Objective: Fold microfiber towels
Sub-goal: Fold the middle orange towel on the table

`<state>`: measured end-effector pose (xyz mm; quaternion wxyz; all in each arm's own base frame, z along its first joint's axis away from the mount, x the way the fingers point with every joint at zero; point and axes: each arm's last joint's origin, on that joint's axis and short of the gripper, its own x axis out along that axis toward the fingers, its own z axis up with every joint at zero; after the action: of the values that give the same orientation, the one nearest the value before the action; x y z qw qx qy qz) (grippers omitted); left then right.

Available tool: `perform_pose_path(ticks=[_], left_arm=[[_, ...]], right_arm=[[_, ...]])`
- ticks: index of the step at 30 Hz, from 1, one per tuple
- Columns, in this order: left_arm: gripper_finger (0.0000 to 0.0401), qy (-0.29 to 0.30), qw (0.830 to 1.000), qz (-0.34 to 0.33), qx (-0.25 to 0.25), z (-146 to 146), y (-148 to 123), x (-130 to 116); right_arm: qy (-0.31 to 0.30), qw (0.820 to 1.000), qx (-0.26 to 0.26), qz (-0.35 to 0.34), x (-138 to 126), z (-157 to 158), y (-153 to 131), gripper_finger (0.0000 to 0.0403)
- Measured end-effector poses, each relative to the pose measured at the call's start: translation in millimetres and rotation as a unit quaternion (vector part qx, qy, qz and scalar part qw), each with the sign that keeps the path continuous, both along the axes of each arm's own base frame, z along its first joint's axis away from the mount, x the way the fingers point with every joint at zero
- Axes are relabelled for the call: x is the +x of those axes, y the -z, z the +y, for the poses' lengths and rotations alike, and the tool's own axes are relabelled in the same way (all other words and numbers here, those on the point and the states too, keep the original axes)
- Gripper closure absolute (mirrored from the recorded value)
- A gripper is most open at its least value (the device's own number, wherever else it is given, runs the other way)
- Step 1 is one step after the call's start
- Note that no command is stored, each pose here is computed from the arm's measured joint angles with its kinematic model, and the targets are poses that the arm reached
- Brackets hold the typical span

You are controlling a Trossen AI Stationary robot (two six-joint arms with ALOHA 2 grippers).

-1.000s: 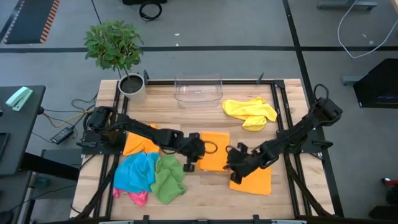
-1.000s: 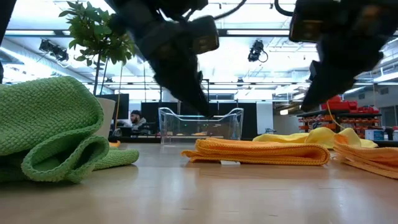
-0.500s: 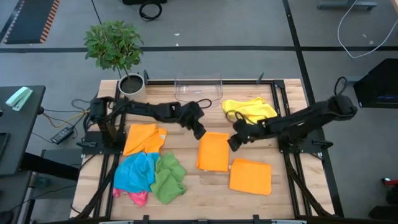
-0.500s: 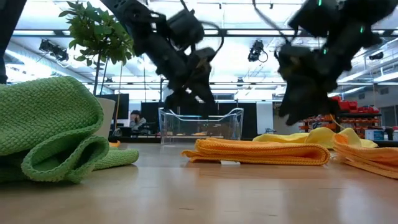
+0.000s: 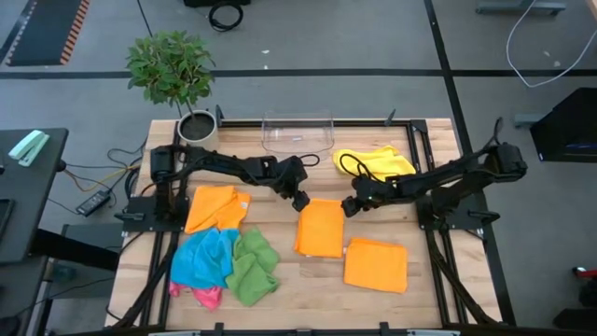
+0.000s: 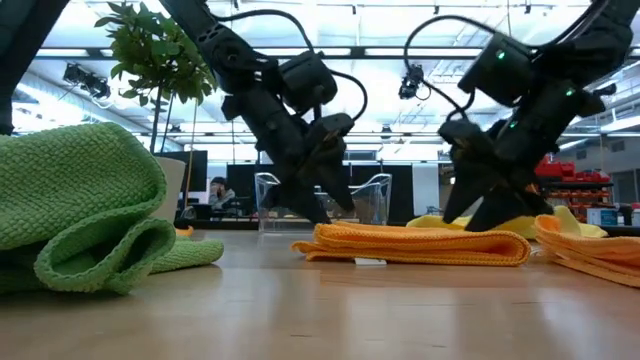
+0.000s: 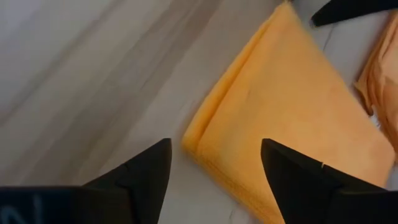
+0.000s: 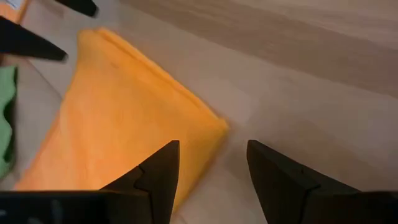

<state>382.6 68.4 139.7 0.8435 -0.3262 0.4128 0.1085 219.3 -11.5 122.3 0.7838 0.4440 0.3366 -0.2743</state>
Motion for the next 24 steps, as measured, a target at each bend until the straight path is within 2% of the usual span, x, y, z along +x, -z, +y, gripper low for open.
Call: perform_pose_path(ticks=[8, 14, 19, 24], left_arm=[[0.0158, 0.018, 1.000, 0.020, -0.008, -4.0, 17.0, 2.4], [0.0172, 0.039, 0.999, 0.016, 0.006, -5.9, 23.7, 5.3], [0.0218, 0.053, 0.998, 0.016, 0.020, -7.5, 24.7, 5.5], [0.0279, 0.063, 0.997, 0.017, 0.029, -10.6, 29.5, 6.9]], right_arm=[[-0.003, 1.000, 0.010, -0.021, 11.6, -2.7, 10.7, 0.0206], [-0.012, 1.000, 0.003, -0.017, 11.5, -2.7, 11.3, 0.0213], [-0.012, 1.000, -0.006, -0.010, 10.6, -2.9, 12.3, 0.0254], [-0.013, 1.000, -0.020, -0.003, 9.8, -3.1, 13.2, 0.0321]])
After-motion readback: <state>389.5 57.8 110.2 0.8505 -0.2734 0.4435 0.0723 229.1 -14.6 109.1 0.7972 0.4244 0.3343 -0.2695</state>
